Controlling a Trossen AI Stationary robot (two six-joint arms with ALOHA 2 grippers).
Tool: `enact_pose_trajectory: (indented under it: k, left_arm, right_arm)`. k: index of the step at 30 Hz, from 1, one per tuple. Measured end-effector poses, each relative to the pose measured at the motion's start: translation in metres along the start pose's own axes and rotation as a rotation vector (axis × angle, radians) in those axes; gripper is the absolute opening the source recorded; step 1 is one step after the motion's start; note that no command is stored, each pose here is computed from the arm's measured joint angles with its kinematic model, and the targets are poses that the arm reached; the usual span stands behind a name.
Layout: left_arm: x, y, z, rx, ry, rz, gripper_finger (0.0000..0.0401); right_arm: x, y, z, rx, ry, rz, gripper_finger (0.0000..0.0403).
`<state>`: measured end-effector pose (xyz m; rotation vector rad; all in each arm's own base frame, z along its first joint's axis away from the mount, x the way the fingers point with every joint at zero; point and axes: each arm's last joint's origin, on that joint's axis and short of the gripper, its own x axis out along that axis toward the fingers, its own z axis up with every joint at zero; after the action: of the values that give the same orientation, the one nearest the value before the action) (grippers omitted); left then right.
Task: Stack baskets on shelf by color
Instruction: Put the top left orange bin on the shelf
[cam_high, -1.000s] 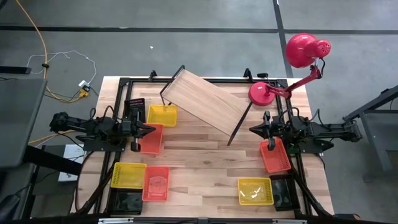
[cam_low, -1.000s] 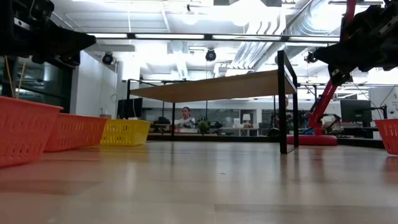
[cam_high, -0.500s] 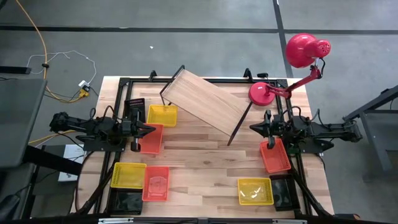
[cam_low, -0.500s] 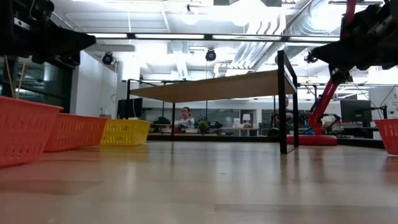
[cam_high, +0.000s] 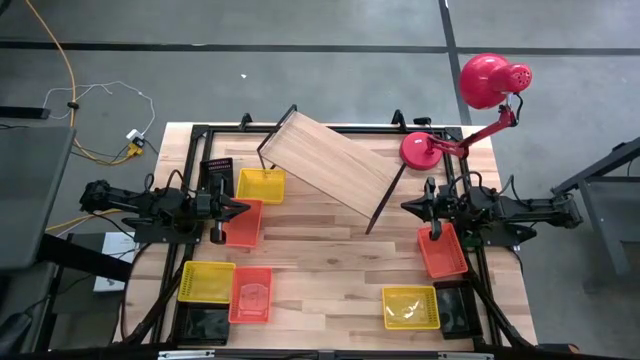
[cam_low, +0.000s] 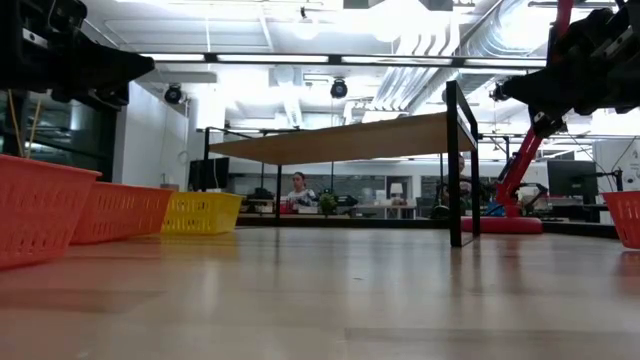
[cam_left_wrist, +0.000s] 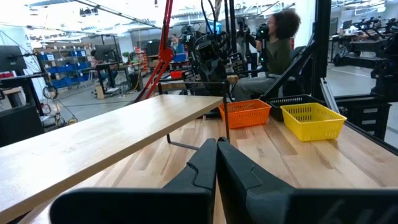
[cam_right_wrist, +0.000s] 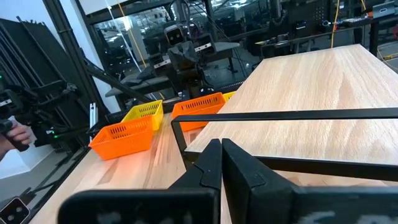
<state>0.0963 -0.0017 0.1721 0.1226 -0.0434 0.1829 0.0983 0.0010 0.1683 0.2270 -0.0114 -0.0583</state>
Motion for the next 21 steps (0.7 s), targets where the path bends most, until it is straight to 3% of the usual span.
enact_pose_trajectory:
  k: [5, 9, 11, 14, 21]
  left_arm:
    - [0.000, 0.000, 0.002, -0.016, -0.023, 0.002, 0.0001]
    - [-0.001, 0.004, 0.028, -0.157, -0.276, 0.006, 0.0001]
    - [0.000, 0.003, 0.034, -0.165, -0.306, -0.021, 0.0009]
    - [0.010, 0.003, 0.045, -0.179, -0.188, 0.007, 0.0039]
    - [0.043, -0.004, 0.070, -0.211, 0.398, 0.028, 0.0151]
  right_arm:
    - [0.000, 0.000, 0.000, 0.000, 0.001, 0.001, 0.0000]
    - [0.000, 0.000, 0.000, 0.000, 0.001, 0.001, 0.0000]
    - [0.000, 0.000, 0.000, 0.000, 0.002, 0.001, 0.0000]
    - [0.000, 0.000, 0.000, 0.000, 0.002, 0.001, 0.0000]
    - [0.000, 0.000, 0.000, 0.000, 0.002, 0.001, 0.0000]
